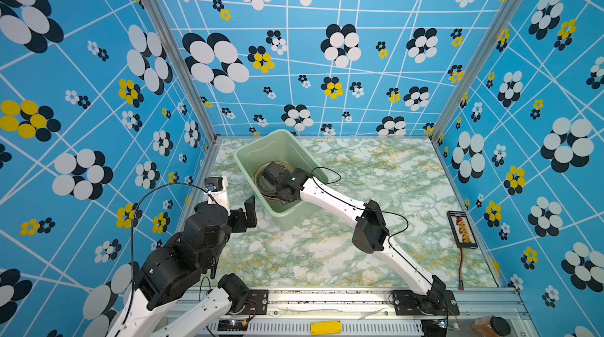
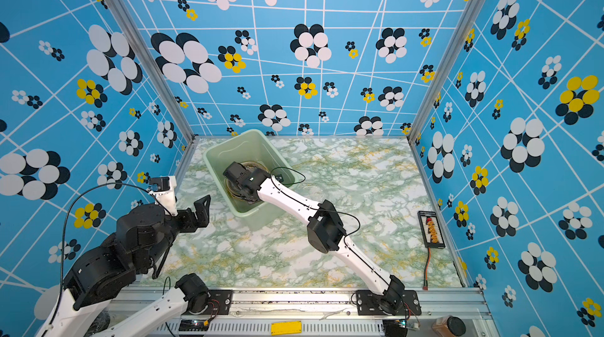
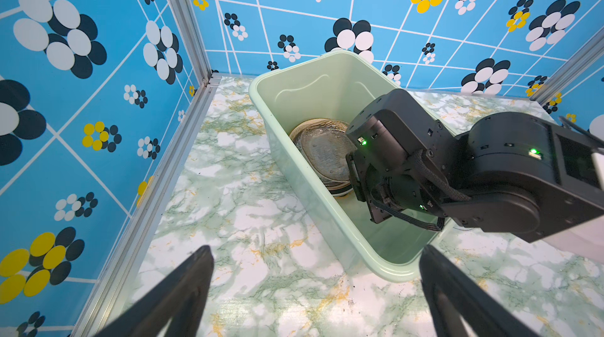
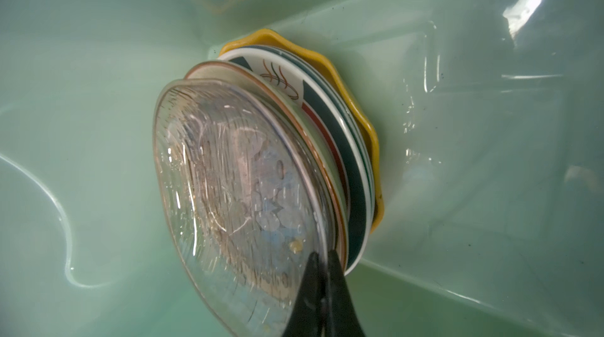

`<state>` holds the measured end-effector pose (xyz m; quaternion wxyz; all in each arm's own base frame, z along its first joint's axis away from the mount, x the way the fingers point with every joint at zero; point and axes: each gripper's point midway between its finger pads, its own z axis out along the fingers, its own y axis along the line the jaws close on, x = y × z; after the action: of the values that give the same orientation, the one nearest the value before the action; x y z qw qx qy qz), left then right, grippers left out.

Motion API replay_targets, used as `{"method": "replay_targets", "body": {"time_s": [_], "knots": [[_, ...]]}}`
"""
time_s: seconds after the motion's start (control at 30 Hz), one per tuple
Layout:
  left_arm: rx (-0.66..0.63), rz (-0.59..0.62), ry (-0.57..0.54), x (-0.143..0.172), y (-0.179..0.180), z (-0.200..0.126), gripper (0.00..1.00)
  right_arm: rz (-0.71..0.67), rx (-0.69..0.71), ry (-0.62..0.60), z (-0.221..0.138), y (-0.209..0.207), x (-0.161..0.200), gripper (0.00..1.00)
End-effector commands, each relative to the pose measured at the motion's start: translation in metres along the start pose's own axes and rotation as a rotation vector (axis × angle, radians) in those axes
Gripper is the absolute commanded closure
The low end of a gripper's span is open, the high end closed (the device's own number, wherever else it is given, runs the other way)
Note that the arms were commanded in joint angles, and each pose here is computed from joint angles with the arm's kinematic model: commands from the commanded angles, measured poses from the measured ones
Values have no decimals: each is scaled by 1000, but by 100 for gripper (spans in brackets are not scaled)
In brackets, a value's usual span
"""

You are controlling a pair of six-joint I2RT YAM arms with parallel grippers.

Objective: Place the plates into the plastic bin on the countertop
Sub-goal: Place the plate in the plastic bin.

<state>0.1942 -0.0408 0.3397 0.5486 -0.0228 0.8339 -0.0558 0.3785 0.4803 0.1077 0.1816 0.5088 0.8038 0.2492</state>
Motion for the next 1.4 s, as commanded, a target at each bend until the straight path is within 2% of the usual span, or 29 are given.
{"method": "replay_targets", "body": {"time_s": [0.0, 0.2, 0.37, 0.7, 0.97, 1.2, 1.37], "knots": [[-9, 24, 16, 5, -2, 7, 1, 23, -1, 4, 7, 2, -2, 100], [-11, 24, 19, 5, -4, 10, 1, 32, 0, 7, 14, 2, -4, 100], [-13, 25, 18, 4, -4, 11, 1, 38, -5, 17, 19, 4, -3, 87], [-12, 20, 14, 1, -5, 11, 1, 44, -26, 38, 21, 10, -1, 78], [-13, 18, 9, -3, -4, 8, 1, 36, -38, 80, 25, 16, 3, 54], [-17, 12, -11, -12, -2, 2, 1, 0, -58, 54, 2, 28, -10, 30], [-42, -7, -39, -25, 3, -5, 1, -42, -115, 70, -29, 49, -13, 24]]}}
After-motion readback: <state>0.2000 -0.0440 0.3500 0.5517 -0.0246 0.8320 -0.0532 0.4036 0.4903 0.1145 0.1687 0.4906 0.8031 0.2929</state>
